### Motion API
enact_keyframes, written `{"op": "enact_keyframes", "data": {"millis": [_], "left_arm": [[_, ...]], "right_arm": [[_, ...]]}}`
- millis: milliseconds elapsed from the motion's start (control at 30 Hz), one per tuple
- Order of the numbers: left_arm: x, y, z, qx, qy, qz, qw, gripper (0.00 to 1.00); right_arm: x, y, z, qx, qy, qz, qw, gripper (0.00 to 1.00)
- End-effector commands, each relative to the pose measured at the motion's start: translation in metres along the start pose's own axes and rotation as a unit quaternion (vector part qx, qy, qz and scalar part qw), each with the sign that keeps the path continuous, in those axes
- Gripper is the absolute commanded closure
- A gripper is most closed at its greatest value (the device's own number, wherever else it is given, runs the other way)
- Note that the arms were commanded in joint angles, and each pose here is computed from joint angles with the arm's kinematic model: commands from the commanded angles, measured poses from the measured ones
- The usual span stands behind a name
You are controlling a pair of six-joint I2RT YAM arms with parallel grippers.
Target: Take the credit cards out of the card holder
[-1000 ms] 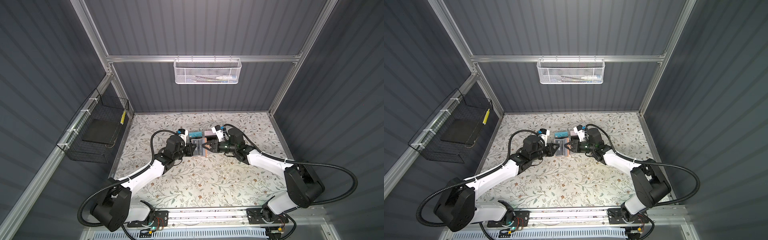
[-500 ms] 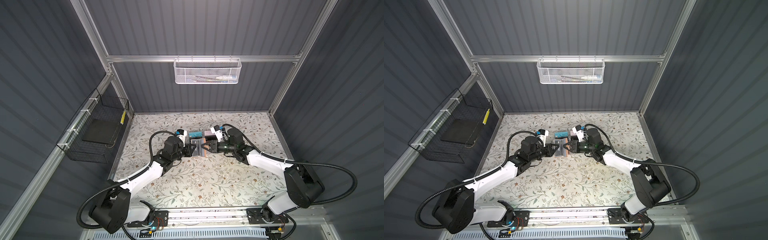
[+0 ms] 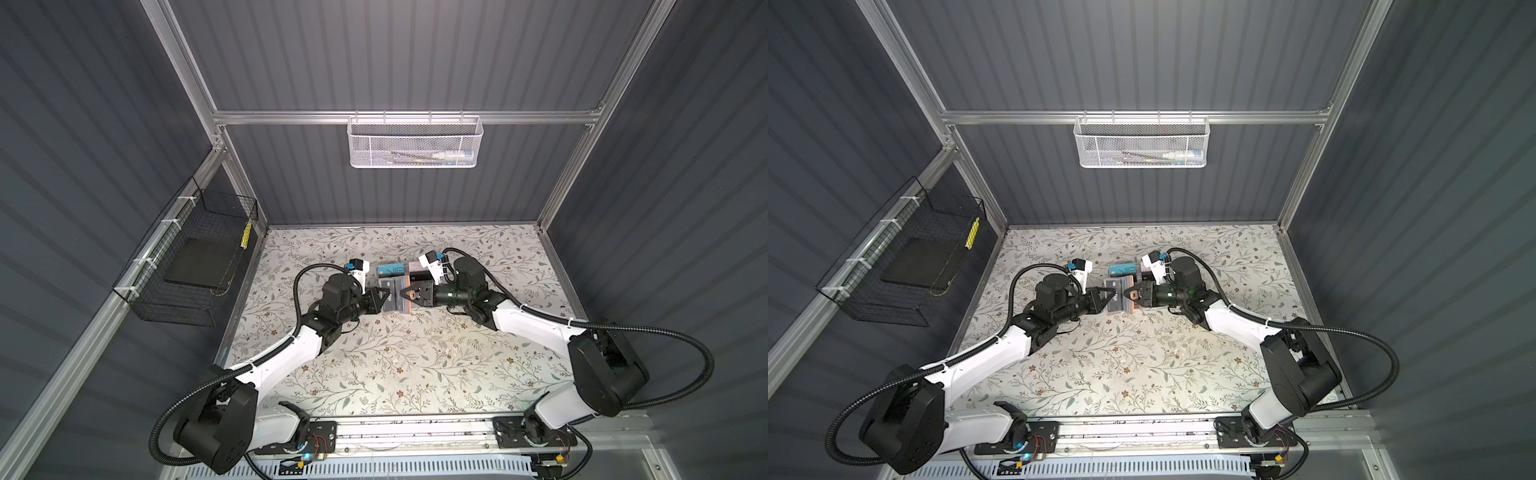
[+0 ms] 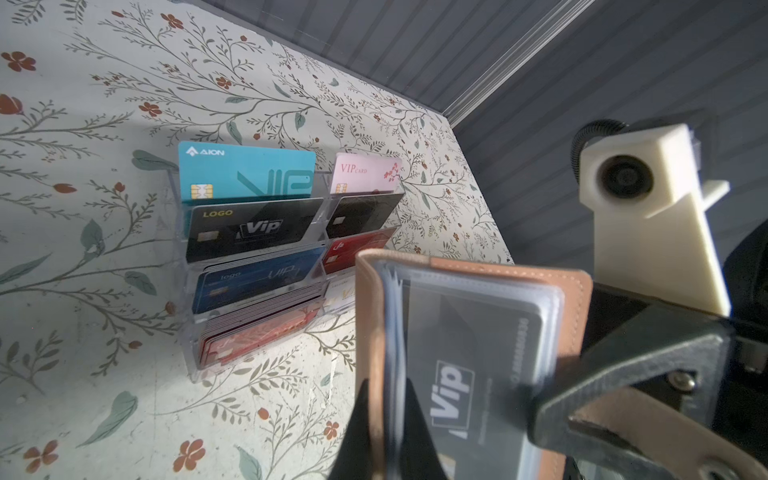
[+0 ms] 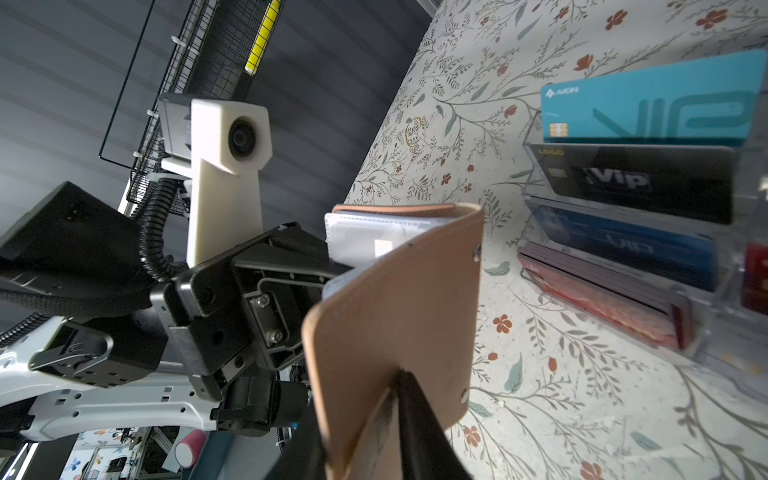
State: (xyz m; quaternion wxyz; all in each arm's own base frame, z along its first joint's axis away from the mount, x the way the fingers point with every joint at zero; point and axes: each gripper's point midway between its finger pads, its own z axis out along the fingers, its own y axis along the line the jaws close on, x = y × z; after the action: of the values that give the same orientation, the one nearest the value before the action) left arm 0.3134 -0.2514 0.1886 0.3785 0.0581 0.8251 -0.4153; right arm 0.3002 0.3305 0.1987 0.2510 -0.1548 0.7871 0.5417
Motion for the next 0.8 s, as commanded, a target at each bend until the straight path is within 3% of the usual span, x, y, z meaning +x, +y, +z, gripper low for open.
{"op": "enact_keyframes", "data": {"millis": [0,767], "left_arm": [[-0.025,-0.032,-0.010,0.065,-0.041,0.011,0.997,1.00],[-0.032,-0.031,-0.022,0.073,-0.062,0.007,0.995,1.00]], "right_arm": [[0.008,0.001,0.006,-0.005,0.020,-0.001,1.000,0.72],[0.013,0.017,0.010,-0.042,0.035,-0.013,0.998,0.70]]}}
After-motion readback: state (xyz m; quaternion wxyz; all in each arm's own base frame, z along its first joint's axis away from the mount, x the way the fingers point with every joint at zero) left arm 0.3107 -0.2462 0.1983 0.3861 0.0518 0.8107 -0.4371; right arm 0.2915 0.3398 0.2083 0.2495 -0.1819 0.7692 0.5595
